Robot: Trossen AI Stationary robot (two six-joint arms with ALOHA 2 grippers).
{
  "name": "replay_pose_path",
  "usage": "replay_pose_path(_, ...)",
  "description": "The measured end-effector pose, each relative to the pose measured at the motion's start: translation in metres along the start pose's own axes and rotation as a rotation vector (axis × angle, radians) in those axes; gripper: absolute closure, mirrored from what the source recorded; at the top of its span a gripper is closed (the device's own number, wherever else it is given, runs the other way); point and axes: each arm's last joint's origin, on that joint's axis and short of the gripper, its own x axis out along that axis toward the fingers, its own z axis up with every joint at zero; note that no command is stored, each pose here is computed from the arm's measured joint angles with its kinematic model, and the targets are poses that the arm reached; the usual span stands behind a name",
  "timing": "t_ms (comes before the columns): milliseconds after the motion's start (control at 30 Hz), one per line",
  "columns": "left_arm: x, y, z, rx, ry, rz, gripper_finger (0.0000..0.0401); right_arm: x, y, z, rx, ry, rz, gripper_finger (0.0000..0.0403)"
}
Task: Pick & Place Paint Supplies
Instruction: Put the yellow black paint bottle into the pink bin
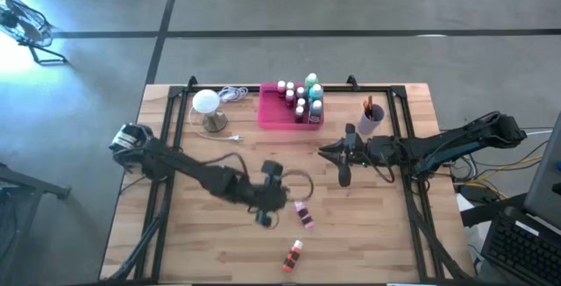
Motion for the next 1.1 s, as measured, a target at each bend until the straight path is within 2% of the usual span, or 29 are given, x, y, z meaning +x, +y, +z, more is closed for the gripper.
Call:
replay_pose_path(167,-0.001,0.043,0.004,-0.084,-0.022,0.095,0.0263,0.000,0.000,0.000,-0.005,0.000,-0.001,0.0350)
replay_pose_path(467,0.002,0.114,0.005,-0.201,-0.064,0.253,0.0263,0.000,-0.001,-0.001,-0.011,0.004,-0.016,0.0327)
replay_pose_path(600,0.005,0.140,-0.006,-0.219,-0.033,0.296,0.0263,-0.006,-0.006,-0.002,-0.025,0.021,-0.129,0.0324)
replay_pose_path(733,0.007,0.167,-0.018,-0.248,-0.028,0.285,0.0263,-0.014,-0.011,-0.002,-0.022,0.036,-0.201,0.0334)
replay_pose_path(900,0.006,0.205,-0.038,-0.314,-0.025,0.281,0.0263,-0.017,-0.011,0.001,-0.042,0.022,-0.202,0.0345)
replay_pose_path(1100,-0.001,0.250,-0.066,-0.383,-0.006,0.349,0.0263,-0.016,-0.012,0.000,-0.133,0.029,-0.215,0.0341)
